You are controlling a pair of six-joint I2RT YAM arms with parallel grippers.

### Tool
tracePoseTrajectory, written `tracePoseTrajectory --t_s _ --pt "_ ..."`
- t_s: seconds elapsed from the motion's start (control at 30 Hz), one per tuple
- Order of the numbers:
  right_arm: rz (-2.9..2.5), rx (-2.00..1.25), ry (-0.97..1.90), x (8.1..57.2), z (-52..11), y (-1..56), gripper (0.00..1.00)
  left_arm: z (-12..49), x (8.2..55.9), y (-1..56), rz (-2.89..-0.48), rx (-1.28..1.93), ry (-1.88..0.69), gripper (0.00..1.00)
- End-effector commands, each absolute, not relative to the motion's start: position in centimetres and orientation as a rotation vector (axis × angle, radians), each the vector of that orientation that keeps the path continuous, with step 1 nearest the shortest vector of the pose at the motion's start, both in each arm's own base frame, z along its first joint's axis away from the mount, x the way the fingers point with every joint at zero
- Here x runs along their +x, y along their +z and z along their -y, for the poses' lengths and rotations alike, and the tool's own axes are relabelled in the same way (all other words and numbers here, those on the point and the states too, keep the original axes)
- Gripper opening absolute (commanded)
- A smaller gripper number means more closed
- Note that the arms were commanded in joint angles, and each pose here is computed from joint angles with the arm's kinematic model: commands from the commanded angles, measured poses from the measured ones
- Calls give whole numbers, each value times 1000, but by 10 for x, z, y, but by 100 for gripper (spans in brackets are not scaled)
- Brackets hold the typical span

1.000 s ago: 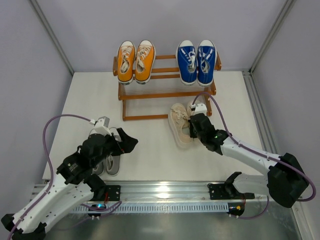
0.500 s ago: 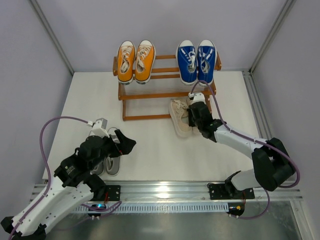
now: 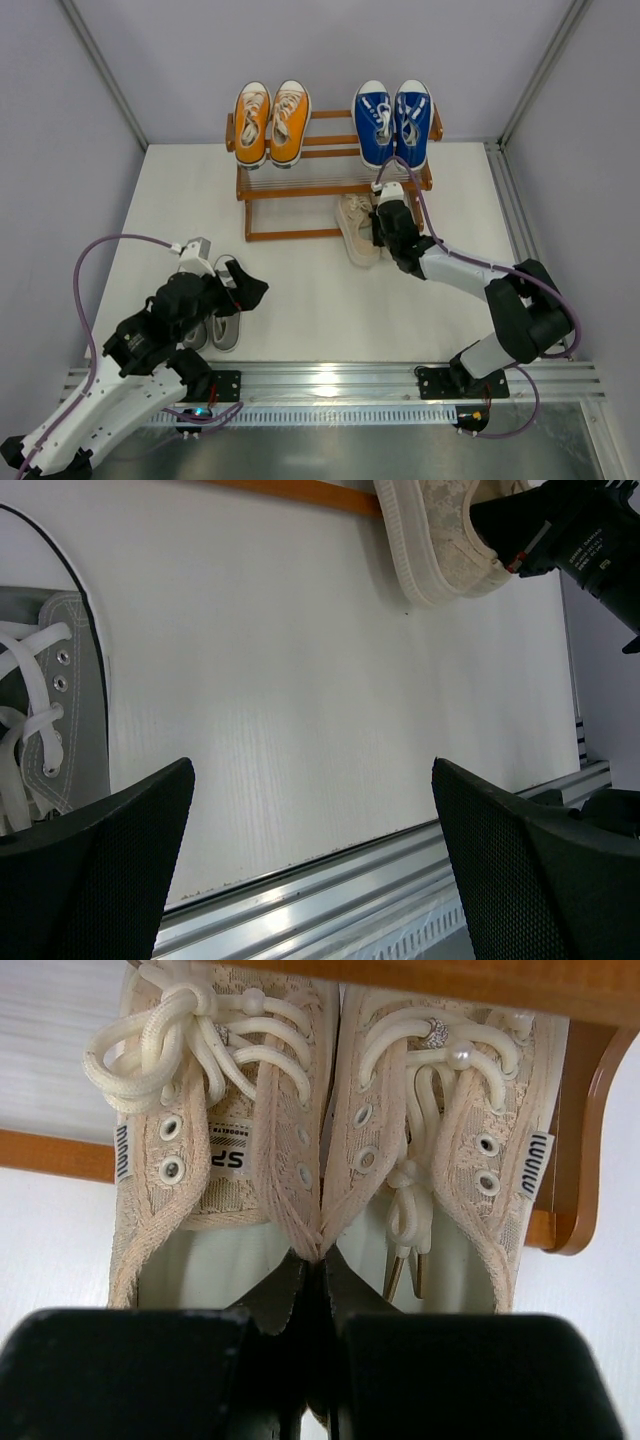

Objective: Place and organize the shoes onto the shoe shelf

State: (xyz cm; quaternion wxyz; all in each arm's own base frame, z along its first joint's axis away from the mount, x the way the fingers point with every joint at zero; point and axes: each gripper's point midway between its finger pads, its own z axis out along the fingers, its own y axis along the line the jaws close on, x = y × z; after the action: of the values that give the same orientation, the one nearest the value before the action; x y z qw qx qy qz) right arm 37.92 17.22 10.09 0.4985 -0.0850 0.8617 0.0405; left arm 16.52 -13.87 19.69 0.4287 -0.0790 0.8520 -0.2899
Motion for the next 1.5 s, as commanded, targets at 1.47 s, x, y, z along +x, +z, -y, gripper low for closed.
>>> tracePoseTrajectory --t_s 1.47 --pt "-1487 -21 126 437 -157 222 4 132 165 206 -2119 -206 -695 100"
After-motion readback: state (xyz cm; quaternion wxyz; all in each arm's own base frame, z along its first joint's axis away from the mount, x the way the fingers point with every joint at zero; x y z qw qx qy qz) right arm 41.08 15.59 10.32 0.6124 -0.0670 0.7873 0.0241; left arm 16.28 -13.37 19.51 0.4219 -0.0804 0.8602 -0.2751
